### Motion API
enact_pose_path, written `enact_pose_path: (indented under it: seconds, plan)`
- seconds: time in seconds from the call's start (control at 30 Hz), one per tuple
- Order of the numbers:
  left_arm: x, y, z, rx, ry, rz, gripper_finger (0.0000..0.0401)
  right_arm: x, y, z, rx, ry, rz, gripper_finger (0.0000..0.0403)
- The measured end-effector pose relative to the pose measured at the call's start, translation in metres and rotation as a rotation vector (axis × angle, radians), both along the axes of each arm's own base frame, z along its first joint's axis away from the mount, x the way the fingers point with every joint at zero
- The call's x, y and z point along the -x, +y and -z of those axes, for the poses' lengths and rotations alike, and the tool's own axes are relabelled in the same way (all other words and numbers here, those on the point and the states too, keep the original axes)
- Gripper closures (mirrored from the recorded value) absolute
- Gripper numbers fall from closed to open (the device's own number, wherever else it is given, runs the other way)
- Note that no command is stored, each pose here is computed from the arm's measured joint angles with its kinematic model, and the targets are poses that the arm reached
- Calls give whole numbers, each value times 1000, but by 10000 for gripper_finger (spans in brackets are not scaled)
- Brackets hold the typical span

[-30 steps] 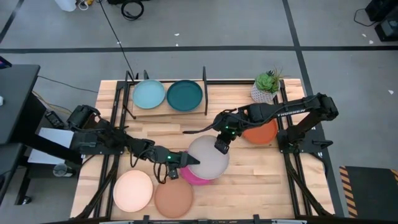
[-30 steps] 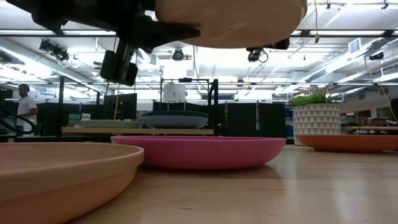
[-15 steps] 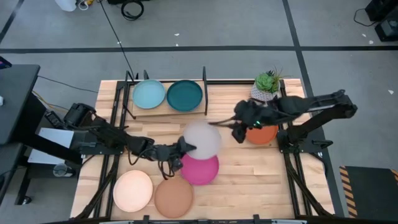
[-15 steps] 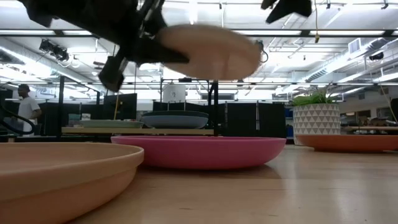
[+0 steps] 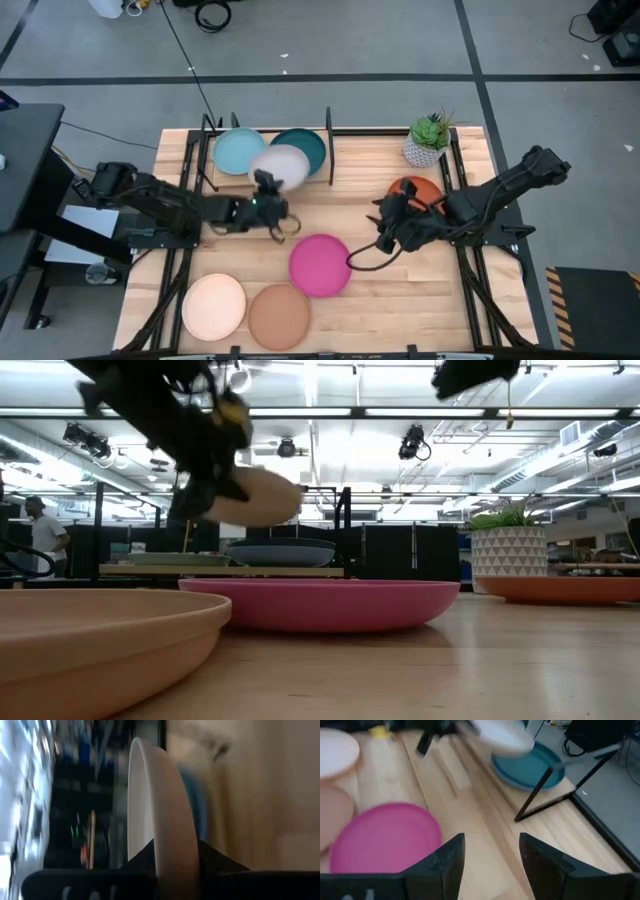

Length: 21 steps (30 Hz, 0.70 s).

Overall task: Place and stack plates onto a shelf
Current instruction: Stack the gray plate on top of the light blue plate on the shelf

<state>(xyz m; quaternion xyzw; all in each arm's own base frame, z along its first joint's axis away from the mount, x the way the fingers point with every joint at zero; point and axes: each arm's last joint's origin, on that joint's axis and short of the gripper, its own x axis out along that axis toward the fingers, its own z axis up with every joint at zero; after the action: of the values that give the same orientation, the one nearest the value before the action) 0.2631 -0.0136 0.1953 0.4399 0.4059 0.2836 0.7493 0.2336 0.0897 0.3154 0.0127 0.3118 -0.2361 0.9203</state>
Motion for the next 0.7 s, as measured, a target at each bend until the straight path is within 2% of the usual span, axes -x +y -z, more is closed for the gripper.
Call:
enact_pose_path:
  seconds: [0.17,0.27,0.5,0.7]
  plan:
    - [11,44,9,47,36,-224,342,2,5,24,-4,14,-32,209]
    - [17,65,11,63,51,-315,342,3,6,34,-3,22,-40,209]
    - [26,96,12,101,58,-424,342,2,7,38,-10,14,-44,209]
    - [38,113,16,112,120,-505,342,0,9,36,-47,-4,-64,209]
